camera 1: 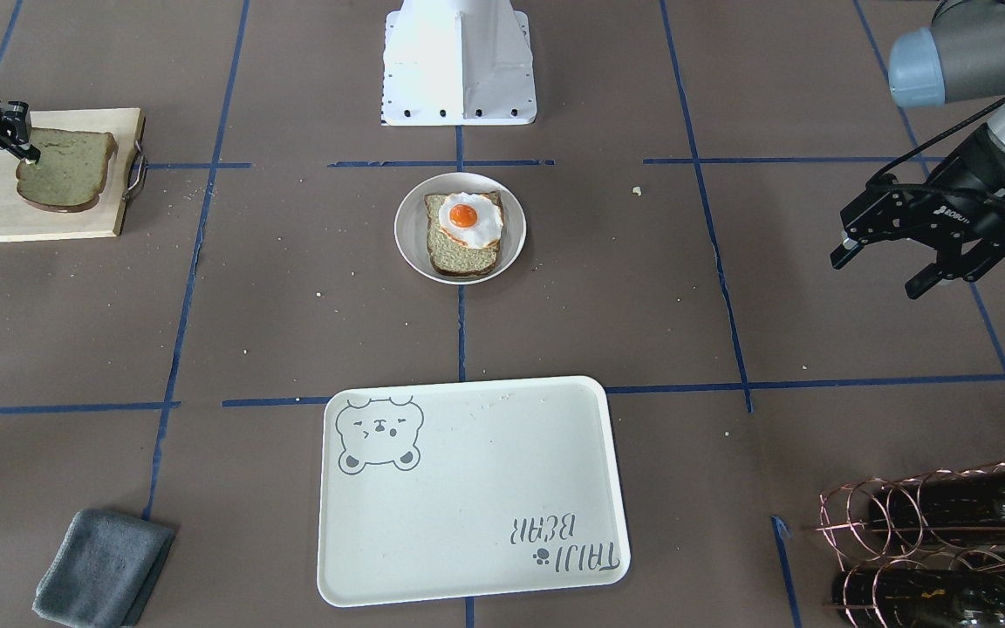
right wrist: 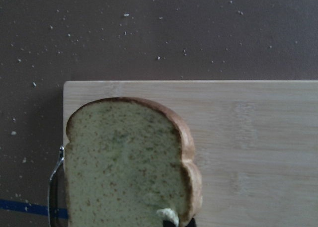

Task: Make sandwich and place on tray
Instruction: 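Grasp the bread slice edge with the right gripper and lift it, then carry the bread slice with the right gripper over the egg toast plate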

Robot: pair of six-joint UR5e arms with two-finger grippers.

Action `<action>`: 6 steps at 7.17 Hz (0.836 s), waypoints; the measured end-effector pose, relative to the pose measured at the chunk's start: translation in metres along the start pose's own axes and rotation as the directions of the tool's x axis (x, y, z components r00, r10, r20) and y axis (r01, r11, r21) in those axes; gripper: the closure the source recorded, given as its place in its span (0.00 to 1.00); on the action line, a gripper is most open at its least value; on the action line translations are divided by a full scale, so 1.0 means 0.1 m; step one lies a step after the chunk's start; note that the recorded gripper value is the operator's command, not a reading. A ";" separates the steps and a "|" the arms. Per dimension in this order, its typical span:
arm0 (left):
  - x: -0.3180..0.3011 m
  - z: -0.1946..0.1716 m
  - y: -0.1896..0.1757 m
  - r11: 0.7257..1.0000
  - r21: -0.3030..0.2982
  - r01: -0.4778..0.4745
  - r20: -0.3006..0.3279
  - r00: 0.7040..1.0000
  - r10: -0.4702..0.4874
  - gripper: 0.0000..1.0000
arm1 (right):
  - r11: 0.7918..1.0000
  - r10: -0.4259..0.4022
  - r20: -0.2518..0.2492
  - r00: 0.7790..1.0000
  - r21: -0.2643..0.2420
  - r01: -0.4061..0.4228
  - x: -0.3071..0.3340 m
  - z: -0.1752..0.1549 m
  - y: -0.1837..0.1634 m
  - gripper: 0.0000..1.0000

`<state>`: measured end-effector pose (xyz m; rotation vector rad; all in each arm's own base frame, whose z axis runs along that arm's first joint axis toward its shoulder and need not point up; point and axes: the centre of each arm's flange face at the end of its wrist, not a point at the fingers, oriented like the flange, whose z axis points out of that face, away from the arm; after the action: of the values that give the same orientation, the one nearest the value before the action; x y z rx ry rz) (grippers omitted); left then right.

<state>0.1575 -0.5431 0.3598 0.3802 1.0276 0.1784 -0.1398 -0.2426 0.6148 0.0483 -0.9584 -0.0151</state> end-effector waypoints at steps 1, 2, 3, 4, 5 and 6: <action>0.00 0.00 0.00 1.000 0.000 0.001 0.000 1.000 -0.001 0.00 | 0.999 0.000 0.048 0.999 0.044 -0.002 -0.11 -0.10 -0.17 1.00; 0.00 0.01 0.00 1.000 -0.001 0.002 -0.001 1.000 -0.002 0.00 | 0.997 -0.005 0.104 0.995 0.071 -0.002 -0.26 -0.18 -0.36 1.00; -0.01 0.01 0.00 1.000 -0.003 0.003 -0.001 1.000 -0.003 0.00 | 0.996 -0.005 0.158 0.987 0.087 -0.009 -0.45 -0.24 -0.59 1.00; -0.01 0.02 0.00 1.000 -0.004 0.004 0.000 1.000 -0.004 0.00 | 0.995 0.010 0.200 0.980 0.096 -0.029 -0.72 -0.26 -0.87 1.00; -0.03 0.03 0.00 1.000 -0.006 0.006 0.001 1.000 -0.006 0.00 | 0.994 0.030 0.222 0.975 0.097 -0.053 -1.11 -0.24 -1.23 1.00; -0.03 0.04 0.00 1.000 -0.007 0.008 0.002 1.000 -0.008 0.00 | 0.994 0.048 0.224 0.973 0.085 -0.068 -1.59 -0.21 -1.61 1.00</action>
<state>0.1590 -0.5448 0.3643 0.3701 1.0265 0.1748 -0.2122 -0.3971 0.4653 0.1057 -1.1838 0.0794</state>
